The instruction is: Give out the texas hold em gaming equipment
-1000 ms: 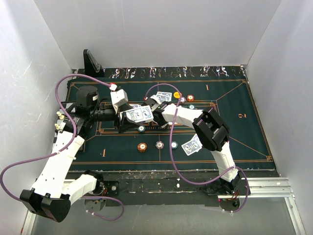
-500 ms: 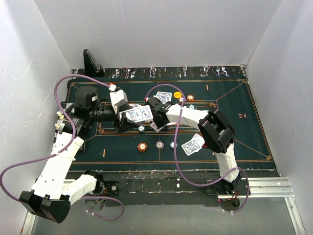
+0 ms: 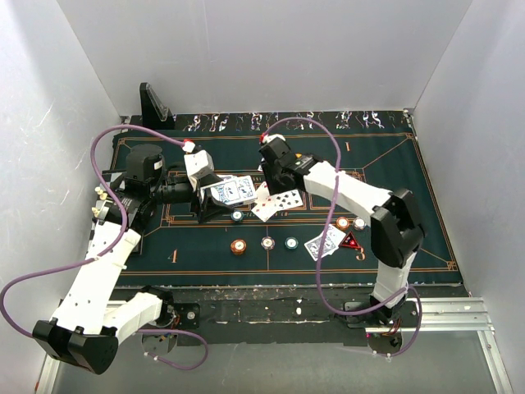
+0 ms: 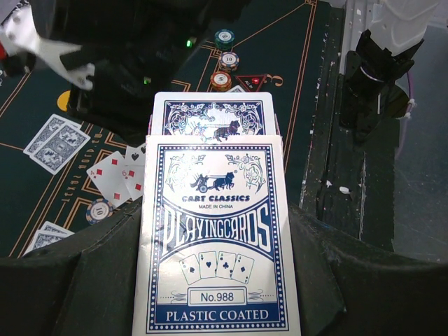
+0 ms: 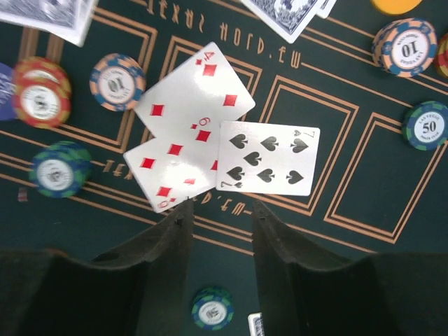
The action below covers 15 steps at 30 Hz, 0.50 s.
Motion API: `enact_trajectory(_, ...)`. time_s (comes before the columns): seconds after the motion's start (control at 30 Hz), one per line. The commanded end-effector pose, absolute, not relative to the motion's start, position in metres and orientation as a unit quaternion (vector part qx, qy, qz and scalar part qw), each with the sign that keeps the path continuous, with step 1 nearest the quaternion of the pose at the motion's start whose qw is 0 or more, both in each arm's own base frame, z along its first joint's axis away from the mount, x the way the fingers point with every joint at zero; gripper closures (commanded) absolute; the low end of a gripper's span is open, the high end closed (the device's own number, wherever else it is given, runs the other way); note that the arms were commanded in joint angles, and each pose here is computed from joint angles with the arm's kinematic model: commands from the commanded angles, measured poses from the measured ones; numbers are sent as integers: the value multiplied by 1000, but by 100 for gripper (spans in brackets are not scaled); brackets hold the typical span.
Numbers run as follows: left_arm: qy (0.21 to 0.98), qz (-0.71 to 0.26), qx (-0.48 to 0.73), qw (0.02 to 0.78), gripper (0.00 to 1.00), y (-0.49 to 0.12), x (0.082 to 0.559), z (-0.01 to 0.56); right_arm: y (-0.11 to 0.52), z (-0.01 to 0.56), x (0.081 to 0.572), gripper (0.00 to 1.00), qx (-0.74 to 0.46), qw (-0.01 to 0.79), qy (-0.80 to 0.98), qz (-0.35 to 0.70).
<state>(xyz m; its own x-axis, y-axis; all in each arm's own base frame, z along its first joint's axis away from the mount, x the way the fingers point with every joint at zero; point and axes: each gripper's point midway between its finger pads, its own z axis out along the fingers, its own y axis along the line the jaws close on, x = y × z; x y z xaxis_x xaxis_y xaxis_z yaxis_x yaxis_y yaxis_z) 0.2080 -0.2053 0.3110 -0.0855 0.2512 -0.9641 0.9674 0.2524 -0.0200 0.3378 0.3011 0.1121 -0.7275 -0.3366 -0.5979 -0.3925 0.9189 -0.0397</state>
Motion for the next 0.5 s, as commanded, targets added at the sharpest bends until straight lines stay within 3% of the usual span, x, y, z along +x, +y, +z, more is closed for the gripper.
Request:
enact_trajectory(0.0, 615, -369, 489, 497, 82, -204, 207, 325, 301, 198, 334, 45, -133, 354, 916, 130)
enact_trajectory(0.07, 616, -370, 490, 493, 82, -205, 207, 321, 293, 218, 325, 24, -100, 343, 918, 169)
enact_trajectory(0.1, 616, -370, 491, 492, 83, -204, 207, 320, 290, 229, 315, 20, -85, 329, 919, 199)
enact_trajectory(0.47, 612, -369, 499, 490, 85, -205, 210, 301, 289, 302, 233, 12, -70, 238, 824, 509)
